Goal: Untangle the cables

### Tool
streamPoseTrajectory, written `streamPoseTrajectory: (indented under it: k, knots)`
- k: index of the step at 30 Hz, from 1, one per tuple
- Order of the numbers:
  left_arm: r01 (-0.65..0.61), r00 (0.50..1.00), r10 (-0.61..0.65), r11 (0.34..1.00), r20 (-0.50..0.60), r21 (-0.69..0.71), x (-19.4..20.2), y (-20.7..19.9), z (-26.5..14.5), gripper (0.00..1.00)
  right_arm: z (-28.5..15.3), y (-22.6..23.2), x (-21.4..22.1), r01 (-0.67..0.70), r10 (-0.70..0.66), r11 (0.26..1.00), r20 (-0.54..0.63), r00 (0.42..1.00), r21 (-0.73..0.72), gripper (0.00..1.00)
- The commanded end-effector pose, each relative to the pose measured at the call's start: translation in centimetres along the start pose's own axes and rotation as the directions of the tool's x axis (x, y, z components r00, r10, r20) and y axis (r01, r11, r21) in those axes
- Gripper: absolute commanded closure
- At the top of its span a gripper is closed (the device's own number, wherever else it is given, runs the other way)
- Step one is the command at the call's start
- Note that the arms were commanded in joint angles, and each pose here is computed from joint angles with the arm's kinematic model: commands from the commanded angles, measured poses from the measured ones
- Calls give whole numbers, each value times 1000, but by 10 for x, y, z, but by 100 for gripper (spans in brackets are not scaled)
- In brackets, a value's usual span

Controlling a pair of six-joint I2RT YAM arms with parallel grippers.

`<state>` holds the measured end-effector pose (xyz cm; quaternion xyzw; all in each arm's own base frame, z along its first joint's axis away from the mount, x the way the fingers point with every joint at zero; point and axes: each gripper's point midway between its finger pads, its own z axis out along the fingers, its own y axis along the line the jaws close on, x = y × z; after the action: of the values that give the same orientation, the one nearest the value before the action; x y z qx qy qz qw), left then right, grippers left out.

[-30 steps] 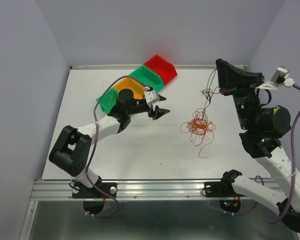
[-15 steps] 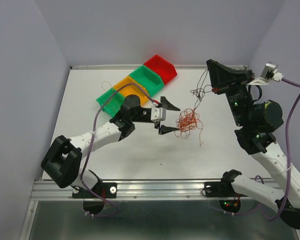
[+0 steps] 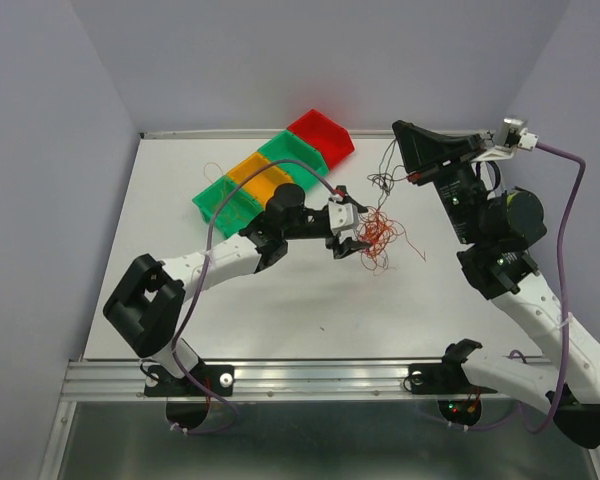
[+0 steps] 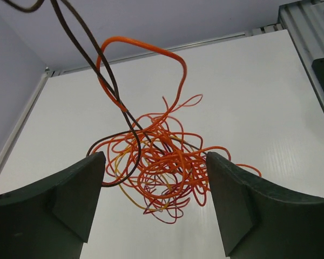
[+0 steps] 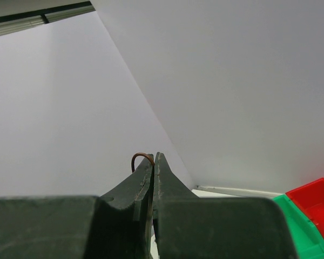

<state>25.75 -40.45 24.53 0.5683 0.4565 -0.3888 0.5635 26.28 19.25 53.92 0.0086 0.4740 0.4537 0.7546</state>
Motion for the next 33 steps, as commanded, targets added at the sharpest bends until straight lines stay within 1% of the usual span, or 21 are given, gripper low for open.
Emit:
streamPoseTrajectory:
  k: [1, 3, 4, 5, 6, 7, 8, 9, 11, 12, 13, 15, 16, 19, 22, 26, 28, 30, 31, 33]
  knots:
    - [-32, 999, 33, 996, 9, -83, -13, 18, 5, 16, 1, 22, -37, -17, 24, 997, 101, 995, -69, 99]
    - [-38, 999, 39, 996, 6, -77, -12, 16, 6, 23, 0, 23, -38, -20, 27, 997, 102, 994, -74, 100]
    - [-39, 999, 39, 996, 2, -76, -10, 17, 6, 29, 0, 24, -38, -21, 28, 997, 102, 994, -76, 100]
    - [-35, 999, 35, 997, -2, -66, -7, 16, 8, 49, 0, 25, -40, -21, 29, 997, 105, 994, -80, 99]
    - [-35, 999, 35, 997, -2, -64, -6, 16, 9, 58, 0, 25, -39, -23, 31, 997, 104, 994, -79, 100]
    - [-31, 999, 30, 998, -11, -54, -1, 14, 10, 71, -1, 27, -42, -24, 33, 996, 108, 994, -84, 99]
    - [-29, 999, 28, 998, -15, -49, 0, 13, 11, 74, -1, 27, -42, -23, 33, 996, 108, 994, -83, 100]
    - [-26, 999, 25, 998, -21, -49, 2, 13, 11, 76, -1, 27, -43, -21, 31, 996, 113, 993, -81, 99]
    - [-26, 999, 25, 999, -34, -44, 8, 12, 13, 76, -1, 28, -48, -22, 31, 997, 125, 992, -79, 99]
    - [-27, 999, 26, 999, -37, -39, 10, 12, 14, 78, -1, 29, -51, -19, 30, 997, 131, 991, -81, 99]
    - [-20, 999, 18, 999, -51, -38, 17, 12, 16, 82, 0, 30, -53, -16, 27, 996, 136, 990, -85, 100]
    - [-14, 998, 12, 1000, -60, -25, 23, 12, 19, 98, -1, 35, -61, -20, 34, 995, 150, 988, -96, 99]
    - [-2, 997, 2, 1000, -71, -13, 30, 10, 22, 100, -2, 38, -67, -23, 41, 994, 171, 984, -104, 99]
    - [19, 996, -19, 1000, -86, -3, 40, 8, 25, 100, -5, 44, -85, -20, 46, 993, 225, 973, -117, 99]
    - [38, 992, -38, 999, -116, -2, 58, 6, 28, 100, -8, 52, -116, -3, 36, 994, 305, 952, -107, 99]
    - [63, 989, -62, 998, -135, 0, 71, 5, 32, 100, -12, 65, -158, 29, 16, 994, 403, 915, -103, 99]
    - [74, 987, -73, 997, -142, 5, 76, 4, 34, 100, -16, 74, -181, 51, 5, 993, 460, 888, -108, 99]
    - [82, 987, -80, 997, -142, 6, 77, 4, 35, 100, -21, 75, -202, 52, -2, 995, 516, 857, -83, 99]
    - [85, 986, -83, 996, -145, 9, 79, 3, 35, 100, -27, 79, -221, 41, 9, 996, 562, 827, -77, 100]
    - [87, 986, -85, 996, -146, 8, 80, 3, 35, 100, -29, 83, -235, 48, 5, 996, 589, 808, -74, 99]
